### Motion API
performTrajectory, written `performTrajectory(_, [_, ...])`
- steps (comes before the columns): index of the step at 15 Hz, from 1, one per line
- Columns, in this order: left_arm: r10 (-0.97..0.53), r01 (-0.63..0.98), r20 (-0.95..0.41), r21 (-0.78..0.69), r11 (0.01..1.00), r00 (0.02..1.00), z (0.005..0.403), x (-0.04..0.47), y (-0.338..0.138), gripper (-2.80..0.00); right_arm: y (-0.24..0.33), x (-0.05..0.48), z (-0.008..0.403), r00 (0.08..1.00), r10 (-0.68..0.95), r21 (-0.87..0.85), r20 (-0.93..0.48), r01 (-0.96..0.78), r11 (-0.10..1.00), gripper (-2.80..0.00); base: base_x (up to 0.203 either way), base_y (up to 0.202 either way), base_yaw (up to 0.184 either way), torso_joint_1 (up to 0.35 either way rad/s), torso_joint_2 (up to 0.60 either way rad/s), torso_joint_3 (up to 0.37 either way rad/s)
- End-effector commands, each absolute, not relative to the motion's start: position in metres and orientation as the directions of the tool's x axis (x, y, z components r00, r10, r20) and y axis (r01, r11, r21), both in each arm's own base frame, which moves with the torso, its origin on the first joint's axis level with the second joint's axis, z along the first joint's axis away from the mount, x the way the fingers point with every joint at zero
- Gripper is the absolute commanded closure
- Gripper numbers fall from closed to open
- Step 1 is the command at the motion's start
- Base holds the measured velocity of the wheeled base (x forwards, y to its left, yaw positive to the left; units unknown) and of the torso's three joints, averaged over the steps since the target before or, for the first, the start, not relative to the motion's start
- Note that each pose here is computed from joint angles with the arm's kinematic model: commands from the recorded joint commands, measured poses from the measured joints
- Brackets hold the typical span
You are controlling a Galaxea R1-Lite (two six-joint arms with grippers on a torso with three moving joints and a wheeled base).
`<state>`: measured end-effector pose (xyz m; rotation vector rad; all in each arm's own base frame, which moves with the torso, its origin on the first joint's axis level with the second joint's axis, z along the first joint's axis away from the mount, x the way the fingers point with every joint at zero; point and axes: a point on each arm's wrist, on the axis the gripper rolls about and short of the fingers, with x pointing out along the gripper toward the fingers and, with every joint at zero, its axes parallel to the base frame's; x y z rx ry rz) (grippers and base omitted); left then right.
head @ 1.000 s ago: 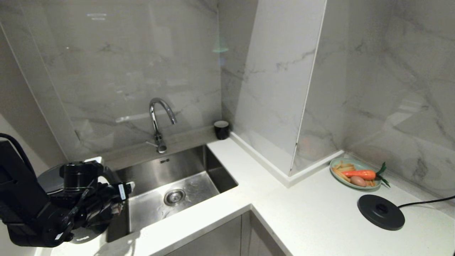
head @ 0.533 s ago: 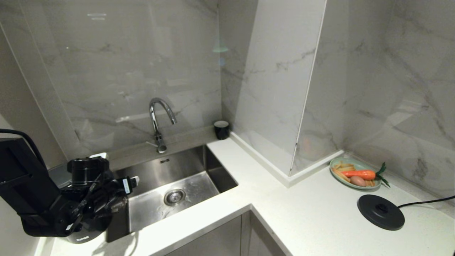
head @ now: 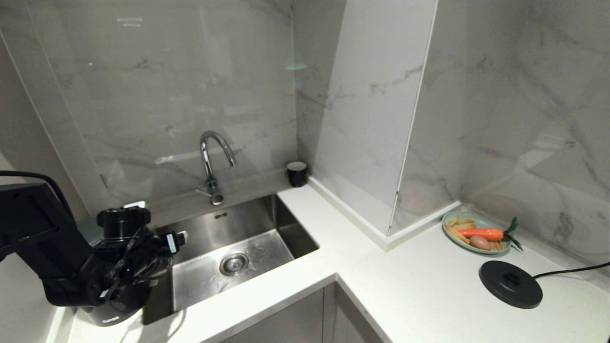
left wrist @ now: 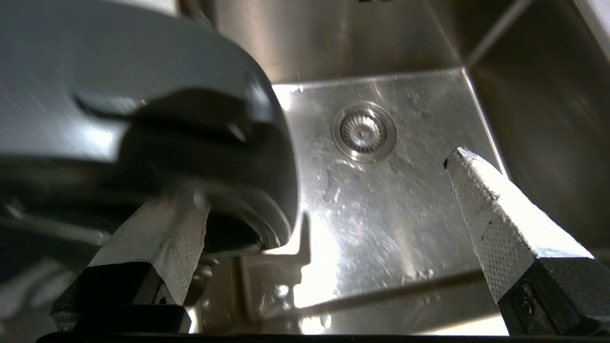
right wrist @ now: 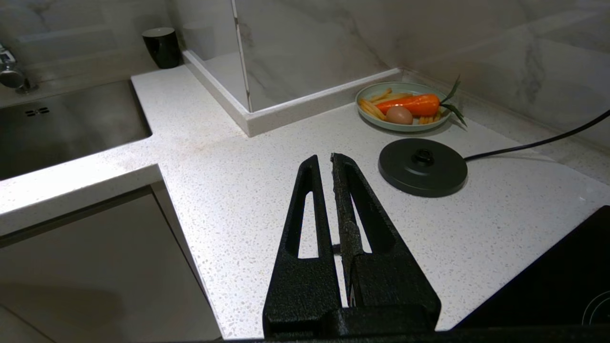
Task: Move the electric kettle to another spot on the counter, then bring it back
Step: Grab the kettle
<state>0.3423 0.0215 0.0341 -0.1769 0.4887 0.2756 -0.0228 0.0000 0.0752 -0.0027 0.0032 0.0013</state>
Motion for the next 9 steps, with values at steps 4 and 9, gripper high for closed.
performTrajectory(4, [0.235,-0.305,-0.417,-0.11,0.946,0.878,0.033,0.355,0.028,-2.8,0.0,-0.023,0.075,1.0,0.002,-0.003,-0.003,-0.002,1.0,0.0,0.0,0.0,0.0,0.0,0.0,0.0])
performTrajectory(9, [0.237,-0.299,-0.406,-0.095,0.95,0.883,0.029,0.358,0.029,-2.8,0.0,-0.023,0.075,1.0,0.002,-0.003,-0.003,-0.002,1.0,0.0,0.0,0.0,0.0,0.0,0.0,0.0])
